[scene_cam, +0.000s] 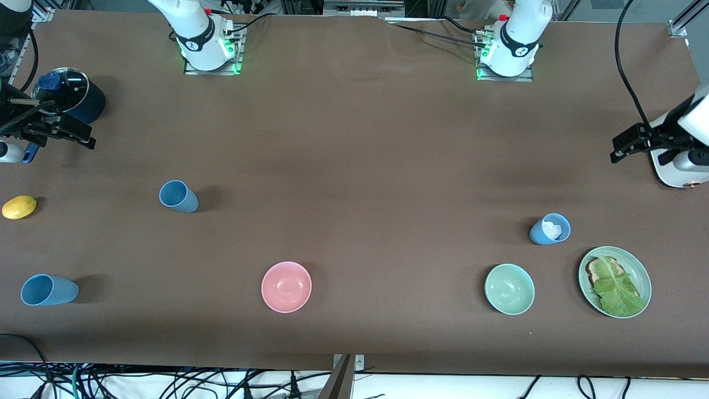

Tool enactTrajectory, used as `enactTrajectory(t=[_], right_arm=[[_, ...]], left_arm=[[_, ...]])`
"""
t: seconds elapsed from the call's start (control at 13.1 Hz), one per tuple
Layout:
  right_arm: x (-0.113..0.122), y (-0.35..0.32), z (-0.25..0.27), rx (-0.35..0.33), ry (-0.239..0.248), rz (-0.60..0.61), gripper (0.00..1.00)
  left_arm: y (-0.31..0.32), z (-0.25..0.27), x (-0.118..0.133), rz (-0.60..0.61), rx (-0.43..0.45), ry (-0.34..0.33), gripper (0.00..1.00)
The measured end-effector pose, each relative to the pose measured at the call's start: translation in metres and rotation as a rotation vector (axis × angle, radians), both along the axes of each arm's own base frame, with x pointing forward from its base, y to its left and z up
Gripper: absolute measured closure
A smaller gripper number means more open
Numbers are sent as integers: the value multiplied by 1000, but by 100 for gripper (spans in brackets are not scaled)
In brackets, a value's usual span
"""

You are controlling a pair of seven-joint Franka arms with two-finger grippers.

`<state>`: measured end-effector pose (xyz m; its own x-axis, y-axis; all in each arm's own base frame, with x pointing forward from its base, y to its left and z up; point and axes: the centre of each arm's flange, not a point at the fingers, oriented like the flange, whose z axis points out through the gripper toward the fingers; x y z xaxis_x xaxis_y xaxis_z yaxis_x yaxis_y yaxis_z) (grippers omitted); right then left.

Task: Stack blue cups with both arms
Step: 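Reach the left gripper toward the blue cup beside the sandwich plate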

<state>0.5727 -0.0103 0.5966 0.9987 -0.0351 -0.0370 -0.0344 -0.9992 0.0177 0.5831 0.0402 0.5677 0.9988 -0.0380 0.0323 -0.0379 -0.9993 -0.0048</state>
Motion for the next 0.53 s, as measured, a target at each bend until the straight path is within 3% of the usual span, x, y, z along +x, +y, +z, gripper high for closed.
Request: enactTrajectory(t=[0.53], right_arm=[[0,0,0,0,1,0,0]], left_arm=[[26,-78,52,-58,37,-48,2]])
